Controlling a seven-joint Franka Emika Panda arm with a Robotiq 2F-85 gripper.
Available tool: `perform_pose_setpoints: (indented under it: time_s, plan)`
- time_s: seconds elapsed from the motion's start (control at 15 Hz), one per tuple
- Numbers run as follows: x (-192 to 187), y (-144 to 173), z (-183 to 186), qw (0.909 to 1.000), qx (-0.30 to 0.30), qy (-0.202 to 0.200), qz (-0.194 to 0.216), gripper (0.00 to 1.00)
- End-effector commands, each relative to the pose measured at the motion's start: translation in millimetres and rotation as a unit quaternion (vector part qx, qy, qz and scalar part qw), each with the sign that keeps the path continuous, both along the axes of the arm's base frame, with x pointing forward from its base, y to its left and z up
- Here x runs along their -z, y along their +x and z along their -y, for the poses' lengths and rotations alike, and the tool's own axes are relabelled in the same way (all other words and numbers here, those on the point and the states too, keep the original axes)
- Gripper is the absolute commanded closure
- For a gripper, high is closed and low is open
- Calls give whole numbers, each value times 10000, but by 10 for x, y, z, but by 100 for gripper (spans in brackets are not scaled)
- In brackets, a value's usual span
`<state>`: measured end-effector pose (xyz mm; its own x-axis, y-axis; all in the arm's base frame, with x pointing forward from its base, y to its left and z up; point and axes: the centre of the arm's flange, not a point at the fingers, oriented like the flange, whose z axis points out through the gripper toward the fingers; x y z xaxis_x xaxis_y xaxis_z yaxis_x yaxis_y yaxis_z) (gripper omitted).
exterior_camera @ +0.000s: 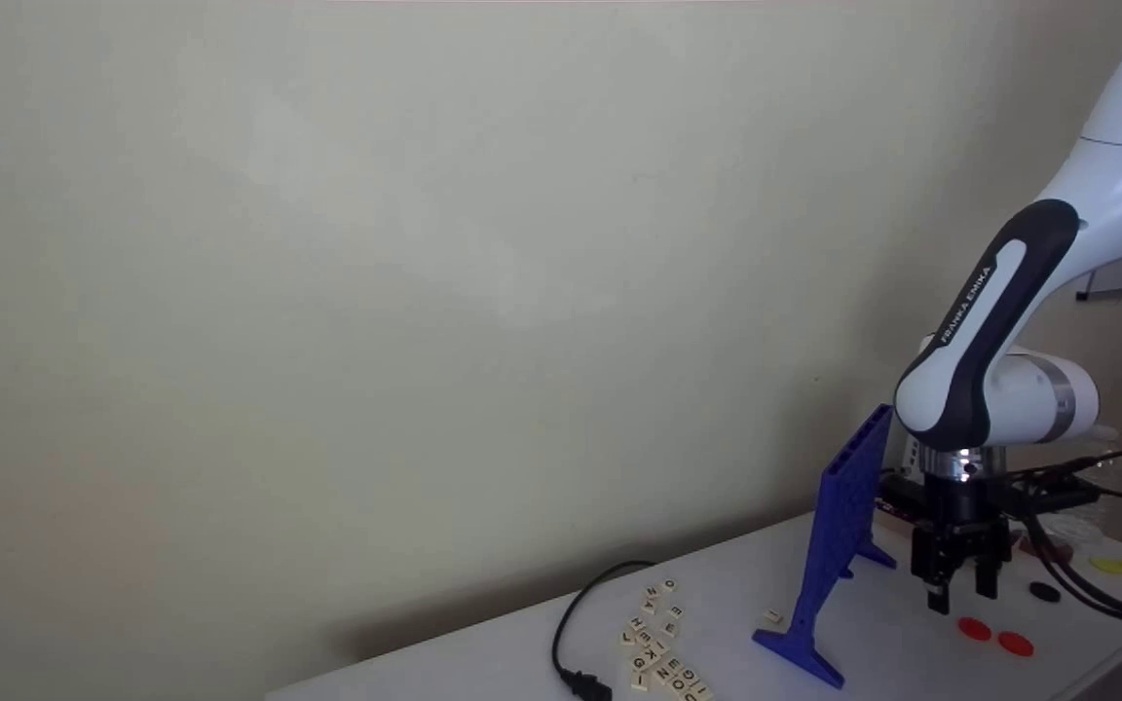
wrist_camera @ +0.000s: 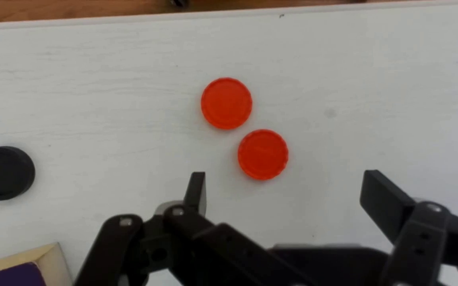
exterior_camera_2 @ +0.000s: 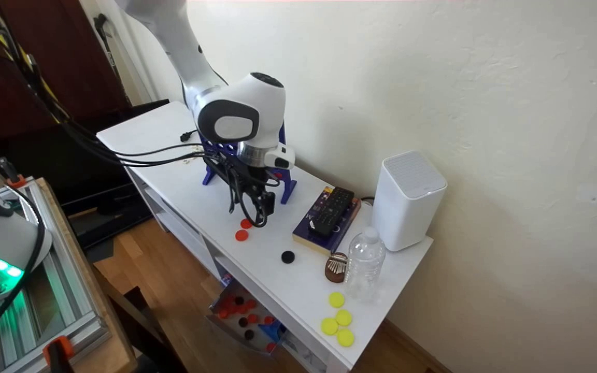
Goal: Shift the orange ring to the blue object's fifth line
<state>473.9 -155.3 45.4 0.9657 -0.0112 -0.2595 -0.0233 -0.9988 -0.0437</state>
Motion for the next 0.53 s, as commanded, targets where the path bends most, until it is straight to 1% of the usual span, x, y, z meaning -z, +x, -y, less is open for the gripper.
perform_pose_setpoints:
  time_s: [0.0, 0.47]
  plan:
    - [92, 85, 15, 9996, -205, -144, -162, 0]
    - [212, 30, 28, 9973, -543, -332, -372, 0]
